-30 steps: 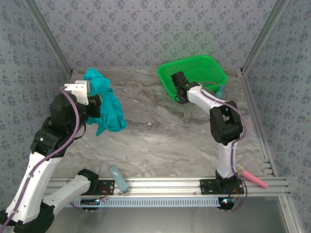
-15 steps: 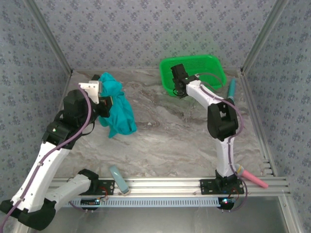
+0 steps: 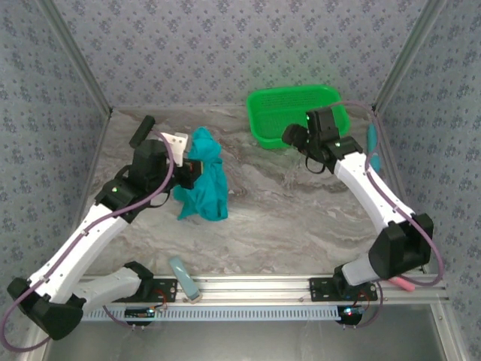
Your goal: Fold the inside-out t-shirt
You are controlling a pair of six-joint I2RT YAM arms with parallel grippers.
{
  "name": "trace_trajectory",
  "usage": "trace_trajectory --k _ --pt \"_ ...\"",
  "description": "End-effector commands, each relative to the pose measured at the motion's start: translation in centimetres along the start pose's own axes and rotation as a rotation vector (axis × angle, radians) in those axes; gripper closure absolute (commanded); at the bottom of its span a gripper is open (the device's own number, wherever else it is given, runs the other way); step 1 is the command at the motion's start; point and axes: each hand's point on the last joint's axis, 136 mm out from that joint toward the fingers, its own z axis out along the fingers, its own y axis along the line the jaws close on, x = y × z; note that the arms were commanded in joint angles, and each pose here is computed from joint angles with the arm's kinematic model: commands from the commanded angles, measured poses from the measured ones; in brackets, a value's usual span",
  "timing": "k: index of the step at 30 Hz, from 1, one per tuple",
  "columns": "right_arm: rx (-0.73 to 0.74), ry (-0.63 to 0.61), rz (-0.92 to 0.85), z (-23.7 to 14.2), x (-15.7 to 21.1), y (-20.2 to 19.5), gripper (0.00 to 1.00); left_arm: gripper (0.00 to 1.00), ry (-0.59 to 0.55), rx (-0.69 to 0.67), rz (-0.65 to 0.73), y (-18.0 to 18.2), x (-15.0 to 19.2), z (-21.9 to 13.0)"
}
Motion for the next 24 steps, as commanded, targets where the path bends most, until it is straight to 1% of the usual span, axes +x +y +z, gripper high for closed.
trace_trajectory --k 1,3,4,6,8,13,18,19,20,22,24 --pt "-0.051 0.142 -0.228 -0.6 4.9 -0.1 0.23 1.0 -0.039 0.111 0.049 -3.7 -1.4 0.4" --pt "-0.061 0.161 -0.275 -1.0 6.9 -0.2 0.23 1.0 -0.011 0.148 0.083 -5.3 -0.5 1.4" --pt "-0.07 0.155 -0.29 -1.3 7.3 0.0 0.23 1.0 0.0 0.16 0.094 -6.0 -0.1 1.9" --pt "-0.061 0.137 -0.292 -1.8 7.5 -0.1 0.23 1.0 0.025 0.173 0.104 -6.8 0.7 3.2" --pt "-0.014 0.115 -0.259 -1.8 7.2 -0.9 0.23 1.0 0.059 0.181 0.088 -7.3 1.7 4.6" --pt "-0.075 0.134 -0.245 -1.7 8.0 0.0 0.23 1.0 0.117 0.209 0.022 -7.7 4.0 7.7" --pt "-0.12 0.144 -0.282 -2.0 9.0 0.2 0.23 0.99 0.163 0.195 0.009 -7.4 5.5 8.8" --pt "-0.128 0.148 -0.287 -2.0 9.2 0.2 0.23 0.98 0.167 0.193 0.008 -7.3 5.7 8.8" --pt "-0.136 0.15 -0.291 -2.1 9.3 0.3 0.23 0.94 0.171 0.192 0.008 -7.3 5.7 8.8" --pt "-0.183 0.157 -0.322 -2.4 9.8 0.9 0.23 0.8 0.175 0.189 0.011 -7.2 5.8 8.8" --pt "-0.229 0.158 -0.365 -2.7 10.4 1.5 0.23 0.74 0.171 0.182 0.016 -7.1 5.7 8.7"
